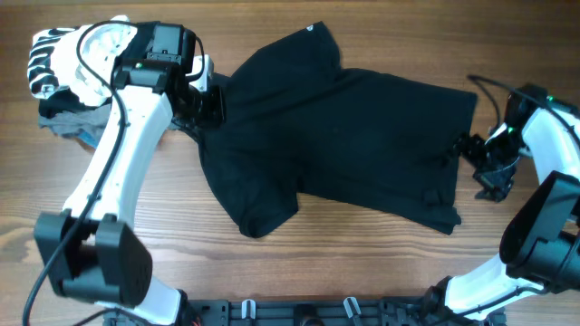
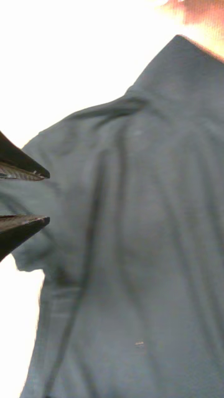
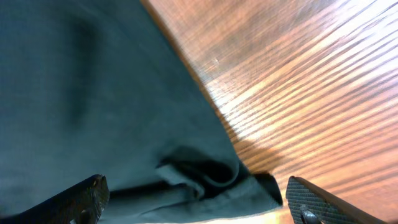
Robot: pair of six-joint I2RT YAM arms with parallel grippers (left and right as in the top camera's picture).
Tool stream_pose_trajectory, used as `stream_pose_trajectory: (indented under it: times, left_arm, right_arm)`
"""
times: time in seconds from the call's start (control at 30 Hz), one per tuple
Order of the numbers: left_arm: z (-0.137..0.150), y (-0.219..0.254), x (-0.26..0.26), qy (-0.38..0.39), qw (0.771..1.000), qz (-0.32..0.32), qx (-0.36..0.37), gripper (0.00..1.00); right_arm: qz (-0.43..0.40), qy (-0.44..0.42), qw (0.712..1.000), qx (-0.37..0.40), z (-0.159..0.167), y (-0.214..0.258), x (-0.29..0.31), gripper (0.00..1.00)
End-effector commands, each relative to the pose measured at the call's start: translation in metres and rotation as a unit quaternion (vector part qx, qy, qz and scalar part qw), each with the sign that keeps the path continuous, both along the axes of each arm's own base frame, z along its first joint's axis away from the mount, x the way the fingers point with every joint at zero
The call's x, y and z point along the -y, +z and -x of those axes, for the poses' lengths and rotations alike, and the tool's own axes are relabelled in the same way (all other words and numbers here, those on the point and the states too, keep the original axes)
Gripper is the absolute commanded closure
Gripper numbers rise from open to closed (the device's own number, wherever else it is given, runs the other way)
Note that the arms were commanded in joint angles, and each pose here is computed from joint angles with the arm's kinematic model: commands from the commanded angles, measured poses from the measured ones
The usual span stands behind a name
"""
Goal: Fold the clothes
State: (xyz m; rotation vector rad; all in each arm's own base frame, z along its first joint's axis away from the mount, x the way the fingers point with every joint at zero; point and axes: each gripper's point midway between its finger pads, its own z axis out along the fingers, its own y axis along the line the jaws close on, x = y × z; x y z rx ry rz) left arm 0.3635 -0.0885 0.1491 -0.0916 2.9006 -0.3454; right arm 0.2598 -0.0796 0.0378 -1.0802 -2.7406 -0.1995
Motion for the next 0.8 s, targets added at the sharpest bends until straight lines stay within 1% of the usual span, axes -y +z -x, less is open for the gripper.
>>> stream_pose_trajectory:
  times: [0.0,0.03,0.07,0.1,0.13,0.17,0.2,0.23,0.37,0.47,0.5,0.6,0.67,0.73,0.77]
  left_arm:
    - [0.03,0.005,0.015,-0.03,0.999,0.002,-0.036,0.78]
    - [0.04,0.003,0.017,-0.037,0.998,-0.002,-0.055,0.78]
    - [0.051,0.001,0.021,-0.044,0.996,-0.005,-0.074,0.78]
    - [0.058,0.0,0.023,-0.05,0.995,-0.008,-0.085,0.78]
    - [0.064,0.0,0.028,-0.058,0.994,-0.01,-0.095,0.79]
    - [0.069,-0.001,0.031,-0.065,0.993,-0.012,-0.1,0.79]
    - [0.074,-0.001,0.034,-0.073,0.991,-0.015,-0.107,0.79]
    - [0.078,-0.001,0.038,-0.08,0.99,-0.017,-0.113,0.77]
    - [0.095,-0.015,0.044,-0.091,0.986,-0.024,-0.139,0.74]
    - [0.112,-0.039,0.039,-0.068,0.981,-0.027,-0.178,0.73]
    - [0.116,-0.048,0.043,-0.069,0.98,-0.013,-0.185,0.72]
    - [0.124,-0.084,0.065,-0.08,0.979,0.052,-0.182,0.62]
    - [0.139,-0.107,0.077,-0.093,0.974,0.086,-0.189,0.55]
    - [0.158,-0.121,0.074,-0.088,0.97,0.078,-0.214,0.52]
    - [0.164,-0.125,0.072,-0.088,0.968,0.074,-0.222,0.49]
  right_arm:
    - [-0.018,0.009,0.999,-0.036,0.027,-0.021,-0.01,0.05]
    - [-0.022,0.01,0.999,-0.042,0.034,-0.028,-0.013,0.05]
    - [-0.04,0.024,0.999,-0.027,0.032,-0.032,-0.019,0.12]
    - [-0.061,0.035,0.997,-0.015,0.03,-0.032,-0.026,0.34]
    - [-0.067,0.041,0.997,-0.01,0.03,-0.029,-0.028,0.48]
    - [-0.065,0.045,0.997,-0.004,0.029,-0.026,-0.028,0.7]
    - [-0.061,0.046,0.997,0.006,0.028,-0.017,-0.027,0.82]
    - [-0.055,0.047,0.997,0.018,0.026,-0.007,-0.026,0.9]
    - [-0.023,0.051,0.995,0.087,0.023,0.039,-0.025,0.92]
    - [-0.007,0.052,0.991,0.121,0.023,0.057,-0.025,0.93]
    - [-0.004,0.052,0.991,0.126,0.023,0.06,-0.025,0.93]
    - [-0.005,0.052,0.991,0.124,0.023,0.059,-0.025,0.93]
    - [-0.005,0.053,0.991,0.125,0.023,0.059,-0.025,0.93]
    - [-0.005,0.054,0.991,0.125,0.023,0.059,-0.025,0.93]
    - [-0.005,0.054,0.991,0.125,0.023,0.059,-0.025,0.93]
